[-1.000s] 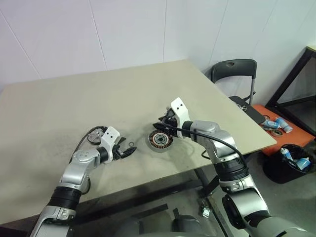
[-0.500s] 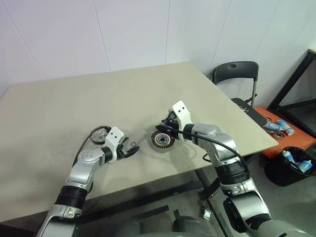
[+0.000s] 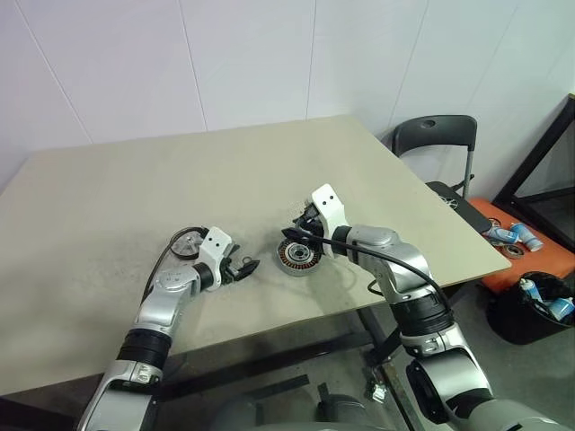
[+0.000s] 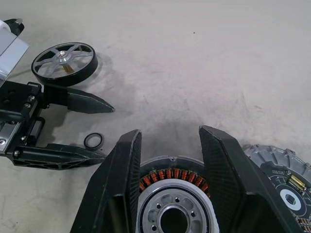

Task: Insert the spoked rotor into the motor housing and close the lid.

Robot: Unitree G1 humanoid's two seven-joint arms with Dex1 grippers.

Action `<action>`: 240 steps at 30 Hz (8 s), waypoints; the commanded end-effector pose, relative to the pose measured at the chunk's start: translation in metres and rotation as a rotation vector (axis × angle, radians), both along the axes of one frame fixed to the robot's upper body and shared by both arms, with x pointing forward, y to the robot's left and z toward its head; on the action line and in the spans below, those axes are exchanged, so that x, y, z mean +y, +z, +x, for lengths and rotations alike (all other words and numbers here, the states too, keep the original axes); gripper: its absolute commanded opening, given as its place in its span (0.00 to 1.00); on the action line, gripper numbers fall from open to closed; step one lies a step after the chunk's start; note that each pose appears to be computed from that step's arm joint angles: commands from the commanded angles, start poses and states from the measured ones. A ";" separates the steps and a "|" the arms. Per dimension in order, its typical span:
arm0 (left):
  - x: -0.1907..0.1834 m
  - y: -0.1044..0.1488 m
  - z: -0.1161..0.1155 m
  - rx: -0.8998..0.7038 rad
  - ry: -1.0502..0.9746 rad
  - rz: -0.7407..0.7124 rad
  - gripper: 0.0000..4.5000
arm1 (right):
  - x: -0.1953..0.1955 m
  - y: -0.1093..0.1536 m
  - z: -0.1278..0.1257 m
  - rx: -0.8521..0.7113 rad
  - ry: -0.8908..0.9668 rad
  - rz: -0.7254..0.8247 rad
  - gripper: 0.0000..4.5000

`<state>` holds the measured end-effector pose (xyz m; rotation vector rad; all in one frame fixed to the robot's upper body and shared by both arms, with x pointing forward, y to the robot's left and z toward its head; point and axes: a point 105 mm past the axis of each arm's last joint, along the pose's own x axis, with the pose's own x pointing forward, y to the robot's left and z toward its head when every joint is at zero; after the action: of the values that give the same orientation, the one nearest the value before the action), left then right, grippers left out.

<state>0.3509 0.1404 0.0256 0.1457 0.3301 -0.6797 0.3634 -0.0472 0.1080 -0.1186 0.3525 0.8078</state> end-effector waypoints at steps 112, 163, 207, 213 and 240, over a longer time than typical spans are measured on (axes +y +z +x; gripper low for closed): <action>-0.095 0.039 0.003 -0.091 -0.385 -0.057 0.16 | -0.053 0.026 0.008 -0.071 -0.197 0.123 0.44; -0.009 0.065 0.020 -0.108 -0.052 -0.161 0.54 | 0.001 0.000 -0.020 -0.069 0.185 -0.057 0.02; 0.017 0.098 -0.064 -0.020 -0.275 -0.165 0.54 | 0.038 0.003 0.006 -0.353 0.906 -0.667 0.01; 0.015 0.093 -0.064 -0.004 -0.271 -0.173 0.54 | 0.039 0.010 0.016 -0.373 0.841 -0.667 0.01; 0.012 0.086 -0.065 0.010 -0.255 -0.173 0.54 | 0.016 -0.006 0.022 -0.382 0.843 -0.772 0.01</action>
<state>0.2866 0.1560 0.1040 -0.0022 0.2957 -0.9447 0.3802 -0.0313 0.0925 -1.1630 0.2496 1.4325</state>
